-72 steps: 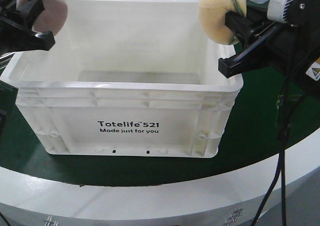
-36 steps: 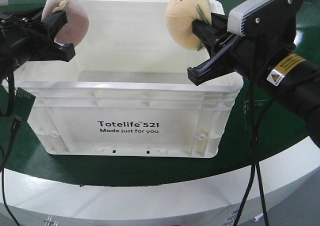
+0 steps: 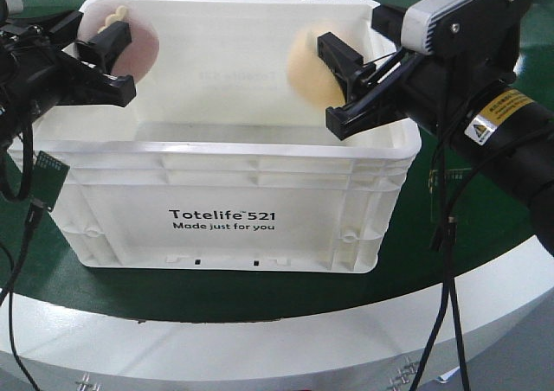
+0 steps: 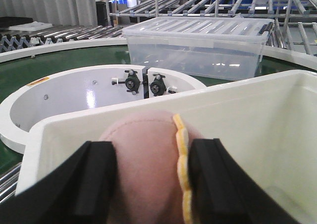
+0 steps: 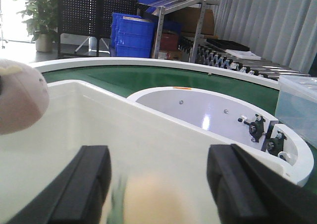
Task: Place moving items into box and shelve
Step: 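Open both grippers to drop the balls into the tote, then move both grippers to the tote's side rims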
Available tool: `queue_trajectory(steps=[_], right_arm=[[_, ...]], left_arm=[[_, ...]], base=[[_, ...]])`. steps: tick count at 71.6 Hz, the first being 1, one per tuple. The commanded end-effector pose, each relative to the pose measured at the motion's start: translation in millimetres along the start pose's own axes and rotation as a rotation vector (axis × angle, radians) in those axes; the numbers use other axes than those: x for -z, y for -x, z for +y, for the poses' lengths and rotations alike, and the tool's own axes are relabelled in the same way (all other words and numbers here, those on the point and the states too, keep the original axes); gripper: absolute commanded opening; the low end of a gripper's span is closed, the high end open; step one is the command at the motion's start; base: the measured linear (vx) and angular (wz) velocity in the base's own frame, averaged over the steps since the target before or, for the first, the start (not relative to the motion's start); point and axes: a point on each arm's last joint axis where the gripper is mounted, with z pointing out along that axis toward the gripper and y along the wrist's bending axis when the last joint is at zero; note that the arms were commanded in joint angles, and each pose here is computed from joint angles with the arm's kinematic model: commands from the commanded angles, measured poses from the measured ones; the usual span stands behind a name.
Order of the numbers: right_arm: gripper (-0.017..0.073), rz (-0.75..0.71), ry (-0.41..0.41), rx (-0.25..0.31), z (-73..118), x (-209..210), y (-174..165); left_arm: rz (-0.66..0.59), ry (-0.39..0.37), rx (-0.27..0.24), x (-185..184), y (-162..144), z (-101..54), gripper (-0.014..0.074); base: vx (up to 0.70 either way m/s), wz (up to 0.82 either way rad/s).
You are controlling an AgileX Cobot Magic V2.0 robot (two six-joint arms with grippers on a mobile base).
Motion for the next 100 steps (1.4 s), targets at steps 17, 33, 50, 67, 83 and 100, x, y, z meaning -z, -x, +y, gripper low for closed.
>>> queue_trajectory(steps=[17,33,50,67,83,100], right_arm=[[0.0584,-0.147,-0.046,-0.044,-6.9,5.2,24.7],[0.0581,-0.133,-0.189,-0.080,-36.4,19.6,29.0],[0.0578,-0.029,-0.216,-0.070,-47.7,30.5,28.5],[0.0547,0.163,-0.137,-0.136,-50.9,11.3,56.6],[0.0540,0.247,-0.113,-0.246,-61.0,-19.5,96.2],[0.0539,0.363,-0.194,-0.279,-82.4,-45.6,99.8]], left_arm=[[-0.153,0.005,0.043,5.6,26.1,1.1,0.0560],[-0.140,0.119,0.040,20.6,33.3,26.6,0.0560],[-0.054,0.186,0.032,36.1,34.3,39.4,0.0555],[0.081,0.195,0.045,27.5,58.5,41.9,0.0555],[0.201,0.204,0.060,-0.4,90.2,48.1,0.0555],[0.231,0.250,0.113,-22.7,107.2,63.7,0.0555]], base=[[0.00,0.00],[0.00,0.00],[0.00,0.00],[0.00,0.00],[0.00,0.00],[0.00,0.00]])
